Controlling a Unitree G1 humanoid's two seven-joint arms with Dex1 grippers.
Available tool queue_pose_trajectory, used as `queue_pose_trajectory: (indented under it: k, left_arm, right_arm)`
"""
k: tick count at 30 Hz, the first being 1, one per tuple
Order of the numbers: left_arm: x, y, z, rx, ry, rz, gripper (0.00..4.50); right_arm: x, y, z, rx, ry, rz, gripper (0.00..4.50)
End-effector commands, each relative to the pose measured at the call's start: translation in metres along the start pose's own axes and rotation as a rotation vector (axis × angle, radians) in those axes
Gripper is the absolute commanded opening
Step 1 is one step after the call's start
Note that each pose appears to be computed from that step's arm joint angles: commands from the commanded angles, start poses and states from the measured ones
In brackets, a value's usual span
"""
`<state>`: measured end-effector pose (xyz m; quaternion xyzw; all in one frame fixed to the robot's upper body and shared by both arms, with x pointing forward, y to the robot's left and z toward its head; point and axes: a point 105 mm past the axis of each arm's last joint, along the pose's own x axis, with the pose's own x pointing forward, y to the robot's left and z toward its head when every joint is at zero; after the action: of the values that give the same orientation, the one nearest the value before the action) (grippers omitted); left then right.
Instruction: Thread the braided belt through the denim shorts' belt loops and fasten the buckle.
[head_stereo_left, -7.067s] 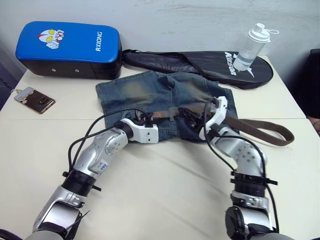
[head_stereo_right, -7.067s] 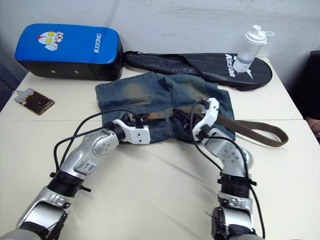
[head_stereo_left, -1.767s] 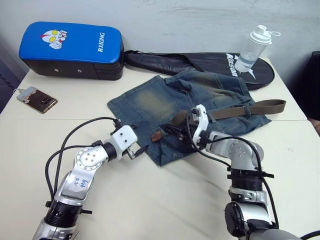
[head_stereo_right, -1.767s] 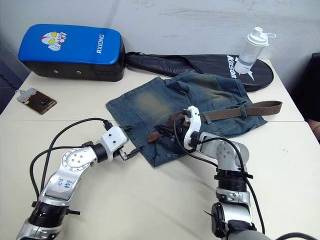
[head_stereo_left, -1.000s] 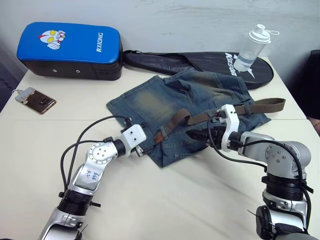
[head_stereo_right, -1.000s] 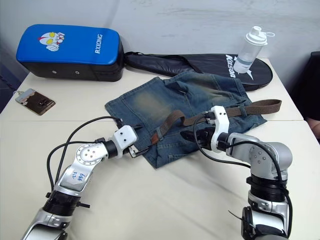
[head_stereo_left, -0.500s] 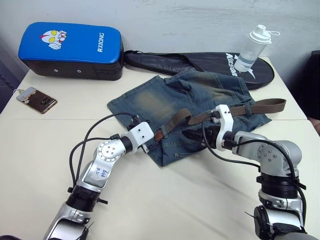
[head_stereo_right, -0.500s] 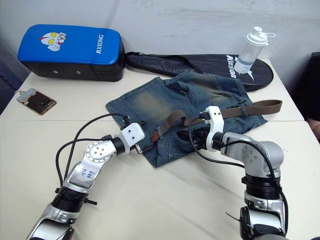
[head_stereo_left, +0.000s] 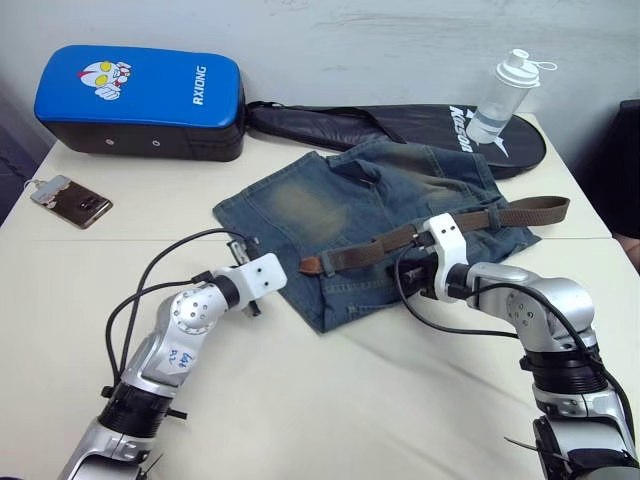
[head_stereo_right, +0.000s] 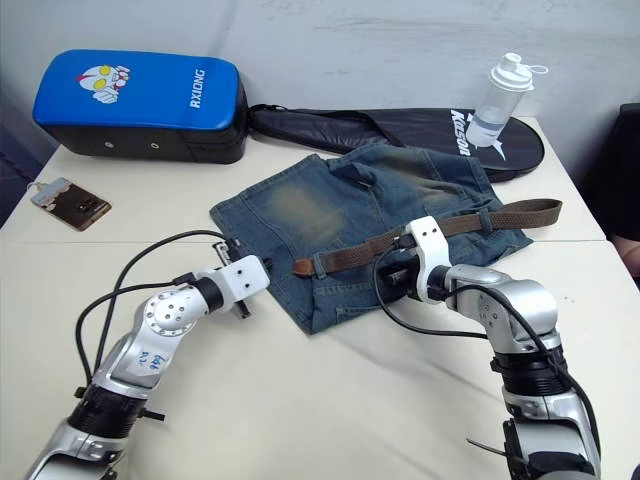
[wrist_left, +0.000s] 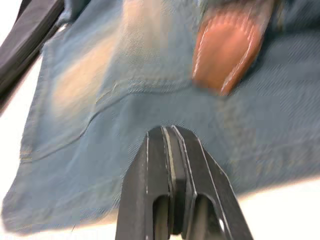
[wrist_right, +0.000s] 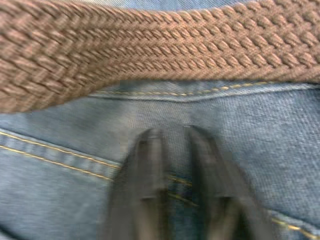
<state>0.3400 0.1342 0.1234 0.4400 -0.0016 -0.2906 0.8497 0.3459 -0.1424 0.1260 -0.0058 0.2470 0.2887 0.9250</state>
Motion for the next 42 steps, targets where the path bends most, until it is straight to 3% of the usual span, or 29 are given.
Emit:
queue_pose_trajectory:
  k: [1, 4, 7, 8, 10, 13, 14, 16, 26, 38, 41, 42]
  left_arm:
    - [-0.032, 0.031, -0.004, 0.131, 0.063, 0.14, 0.0]
    - [-0.065, 0.043, -0.018, 0.151, 0.139, 0.215, 0.0]
    - [-0.067, 0.033, -0.009, 0.054, 0.065, 0.2, 0.0]
    - [-0.063, 0.028, 0.003, 0.028, 0.0, 0.186, 0.53]
    - [-0.055, 0.019, 0.019, 0.025, -0.072, 0.147, 0.86]
    - [-0.041, 0.006, 0.03, 0.105, -0.101, 0.072, 2.22]
    - [-0.036, 0.002, 0.031, 0.131, -0.102, 0.049, 2.33]
    - [-0.024, -0.002, 0.032, 0.155, -0.101, 0.025, 3.07]
    - [0.014, -0.005, 0.027, 0.222, -0.064, 0.018, 3.07]
    - [0.046, -0.017, 0.044, 0.208, -0.129, 0.019, 3.07]
    - [0.046, -0.015, 0.041, 0.21, -0.111, 0.034, 2.34]
    - [0.043, -0.011, 0.039, 0.219, -0.102, 0.047, 1.9]
  right_arm:
    - [0.01, -0.001, -0.009, -0.072, 0.048, 0.013, 0.07]
    - [0.02, 0.007, -0.007, -0.097, 0.06, 0.058, 0.07]
    - [0.026, 0.012, -0.004, -0.108, 0.056, 0.085, 0.07]
    - [0.027, 0.013, -0.003, -0.112, 0.056, 0.092, 0.0]
    - [0.029, 0.015, -0.001, -0.118, 0.053, 0.104, 0.0]
    - [0.031, 0.018, 0.002, -0.119, 0.045, 0.118, 0.0]
    - [0.031, 0.019, 0.003, -0.118, 0.043, 0.12, 0.0]
    - [0.029, 0.021, 0.002, -0.114, 0.04, 0.122, 0.0]
    - [0.011, 0.015, -0.002, -0.08, 0.032, 0.07, 0.0]
    - [-0.001, 0.012, -0.002, -0.062, 0.03, 0.025, 0.0]
    - [-0.001, 0.013, -0.001, -0.061, 0.029, 0.024, 0.0]
    - [-0.001, 0.013, -0.001, -0.061, 0.029, 0.023, 0.0]
